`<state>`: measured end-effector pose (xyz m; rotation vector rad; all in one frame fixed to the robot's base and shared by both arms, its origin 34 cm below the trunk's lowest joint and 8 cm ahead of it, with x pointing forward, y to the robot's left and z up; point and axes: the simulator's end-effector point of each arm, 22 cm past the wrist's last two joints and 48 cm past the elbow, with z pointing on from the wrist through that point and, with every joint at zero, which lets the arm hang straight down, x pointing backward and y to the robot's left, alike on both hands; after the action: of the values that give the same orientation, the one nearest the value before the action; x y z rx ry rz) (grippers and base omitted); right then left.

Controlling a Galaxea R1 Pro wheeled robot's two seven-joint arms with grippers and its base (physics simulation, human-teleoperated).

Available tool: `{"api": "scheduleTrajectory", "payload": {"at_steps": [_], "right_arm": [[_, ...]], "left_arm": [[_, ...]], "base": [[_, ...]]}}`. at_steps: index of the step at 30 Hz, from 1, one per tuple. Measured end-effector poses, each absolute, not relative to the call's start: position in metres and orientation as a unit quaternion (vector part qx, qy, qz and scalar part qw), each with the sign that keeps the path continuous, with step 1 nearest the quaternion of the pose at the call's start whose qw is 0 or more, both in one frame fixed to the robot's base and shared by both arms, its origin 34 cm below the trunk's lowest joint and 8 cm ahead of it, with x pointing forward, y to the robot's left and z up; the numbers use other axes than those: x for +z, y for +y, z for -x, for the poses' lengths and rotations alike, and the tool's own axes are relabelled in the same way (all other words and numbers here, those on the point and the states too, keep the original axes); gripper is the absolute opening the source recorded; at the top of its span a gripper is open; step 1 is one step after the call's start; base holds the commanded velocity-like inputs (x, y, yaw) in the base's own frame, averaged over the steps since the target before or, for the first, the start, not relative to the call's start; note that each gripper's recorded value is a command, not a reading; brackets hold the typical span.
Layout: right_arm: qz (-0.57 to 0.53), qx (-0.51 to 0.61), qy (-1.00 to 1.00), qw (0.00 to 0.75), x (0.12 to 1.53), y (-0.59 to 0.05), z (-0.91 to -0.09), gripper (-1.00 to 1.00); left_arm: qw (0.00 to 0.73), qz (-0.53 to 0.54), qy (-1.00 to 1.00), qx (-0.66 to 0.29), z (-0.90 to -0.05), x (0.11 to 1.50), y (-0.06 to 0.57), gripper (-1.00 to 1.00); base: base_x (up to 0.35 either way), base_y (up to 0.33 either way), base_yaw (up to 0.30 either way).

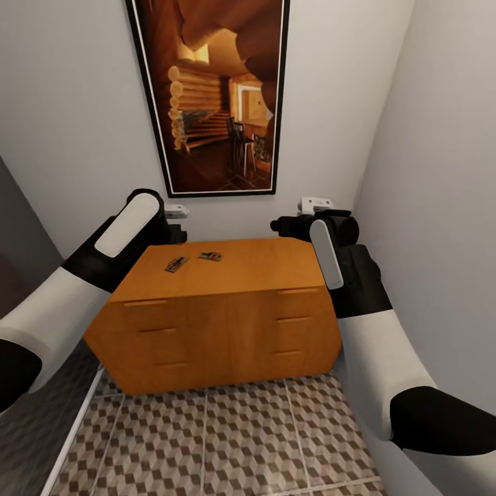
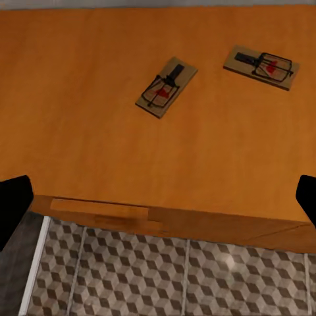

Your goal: Take the four mousetraps from the cabinet in the bathroom and place them on the bathroom floor. Make sure all four end up on the same floor surface, and ensure that at least two of them are either under or directly next to the same bathroom sink.

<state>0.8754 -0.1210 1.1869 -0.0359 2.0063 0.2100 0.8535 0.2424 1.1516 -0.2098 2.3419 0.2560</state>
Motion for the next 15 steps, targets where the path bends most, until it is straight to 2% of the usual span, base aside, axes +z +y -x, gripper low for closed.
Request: {"api": "scheduleTrajectory", "payload": {"at_steps": [9,15], "right_arm": [[0.015,0.088,0.844,0.529,1.1805,-0.1210,-0.8740,1.00],[0.020,0.087,0.845,0.528,1.1780,-0.1176,-0.8726,1.00]], "left_arm": [[0.373,0.068,0.919,0.106,-0.8523,1.1490,0.2433,1.00],[0.370,0.060,0.920,0.112,-0.8508,1.1440,0.2408,1.00]], "base": [[0.323,0.000,0.000],[0.116,0.000,-0.060]]}}
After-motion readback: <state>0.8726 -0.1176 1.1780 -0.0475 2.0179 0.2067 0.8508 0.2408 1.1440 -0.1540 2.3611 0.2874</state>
